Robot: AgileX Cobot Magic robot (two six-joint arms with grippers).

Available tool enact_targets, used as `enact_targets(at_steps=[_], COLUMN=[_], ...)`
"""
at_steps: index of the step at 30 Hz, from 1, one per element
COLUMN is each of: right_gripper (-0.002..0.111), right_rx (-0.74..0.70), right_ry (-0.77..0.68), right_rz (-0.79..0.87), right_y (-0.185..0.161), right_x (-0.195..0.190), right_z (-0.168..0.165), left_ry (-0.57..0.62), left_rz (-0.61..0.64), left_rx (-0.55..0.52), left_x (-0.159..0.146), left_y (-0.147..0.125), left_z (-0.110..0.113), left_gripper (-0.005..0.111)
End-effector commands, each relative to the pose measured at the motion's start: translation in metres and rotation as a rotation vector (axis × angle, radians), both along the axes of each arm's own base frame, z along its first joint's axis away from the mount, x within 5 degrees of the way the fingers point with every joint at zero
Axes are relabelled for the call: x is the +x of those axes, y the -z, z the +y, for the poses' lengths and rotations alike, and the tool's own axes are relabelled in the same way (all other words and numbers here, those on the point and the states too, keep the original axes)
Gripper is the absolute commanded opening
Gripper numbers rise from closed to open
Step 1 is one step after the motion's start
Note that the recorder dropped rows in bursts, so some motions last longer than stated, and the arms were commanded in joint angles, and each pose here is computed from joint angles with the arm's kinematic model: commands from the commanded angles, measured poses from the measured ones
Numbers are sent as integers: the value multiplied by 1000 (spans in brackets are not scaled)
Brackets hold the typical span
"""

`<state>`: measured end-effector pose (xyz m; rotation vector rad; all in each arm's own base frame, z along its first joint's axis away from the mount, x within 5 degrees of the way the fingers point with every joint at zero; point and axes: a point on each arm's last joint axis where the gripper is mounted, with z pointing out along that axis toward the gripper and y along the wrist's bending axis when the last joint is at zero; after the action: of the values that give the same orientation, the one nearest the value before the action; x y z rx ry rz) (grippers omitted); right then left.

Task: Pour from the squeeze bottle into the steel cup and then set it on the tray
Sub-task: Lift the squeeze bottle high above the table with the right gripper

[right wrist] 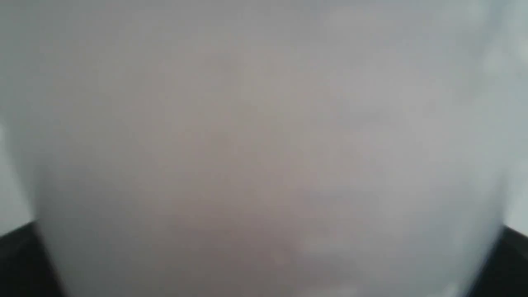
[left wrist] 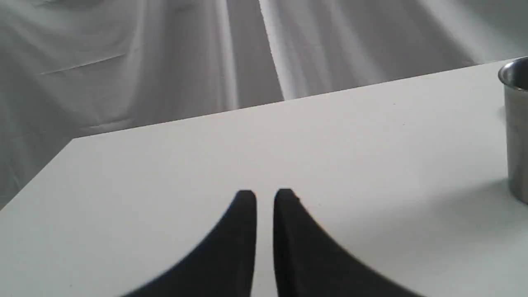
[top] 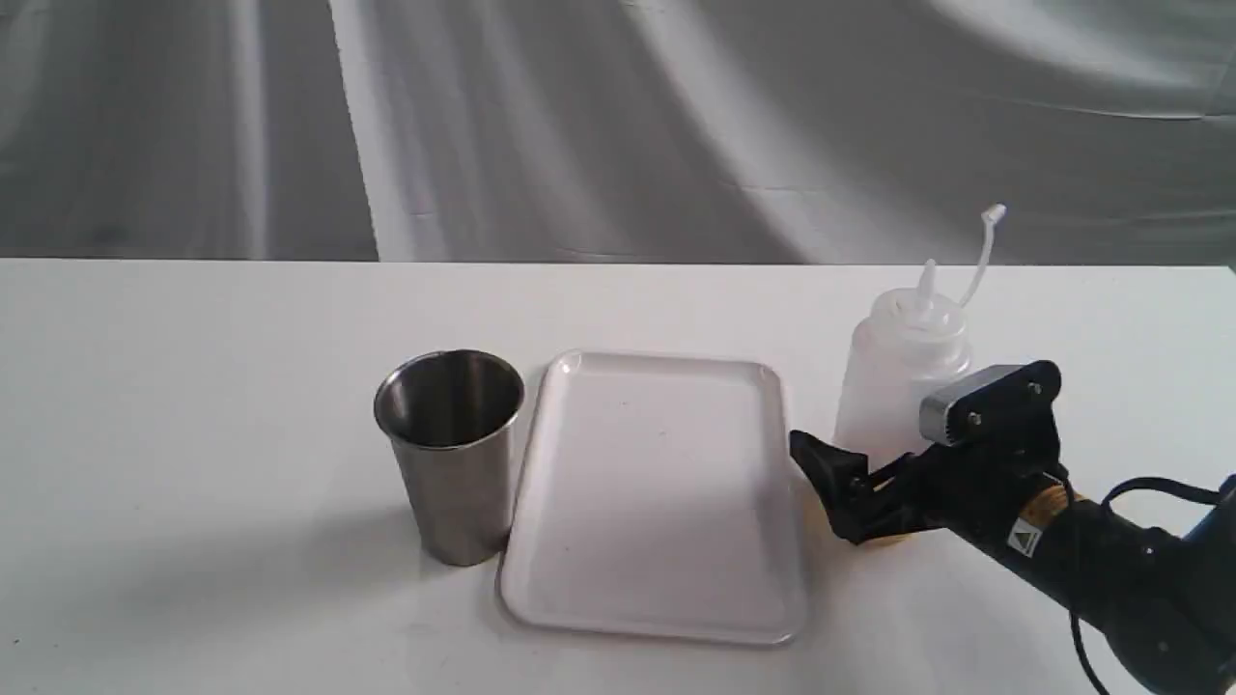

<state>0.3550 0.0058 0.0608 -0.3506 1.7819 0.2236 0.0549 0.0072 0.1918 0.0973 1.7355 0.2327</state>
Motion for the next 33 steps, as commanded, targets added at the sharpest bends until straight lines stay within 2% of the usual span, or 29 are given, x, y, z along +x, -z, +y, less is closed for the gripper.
enact_targets(at_steps=[1,8,12,15,23,27,33], right_gripper=[105,105,100,85,25,3,0], right_rx=[10,6,5,4,8,6,6], right_ry=[48,50,50,43,30,30,93], right_rz=[-6,-1,1,1,4,-3,-66], right_y=[-1,0,0,0,0,-4,-36], right_x=[3,3,3,3,2,0,-1], right_z=[-4,-4,-4,-3,-2,-2,-8], left_ry=[-1,-1,-1,-1,-1,-1,-1], left_rz=[-11,-11,-11,-11,-11,-11,-11], left_rx=[-6,-6,-3,-3,-7,-7,-7], left_x=[0,0,0,0,0,0,0], left_y=[0,0,0,0,0,0,0], left_z=[0,0,0,0,0,0,0], left_gripper=[8,8,8,8,8,8,8])
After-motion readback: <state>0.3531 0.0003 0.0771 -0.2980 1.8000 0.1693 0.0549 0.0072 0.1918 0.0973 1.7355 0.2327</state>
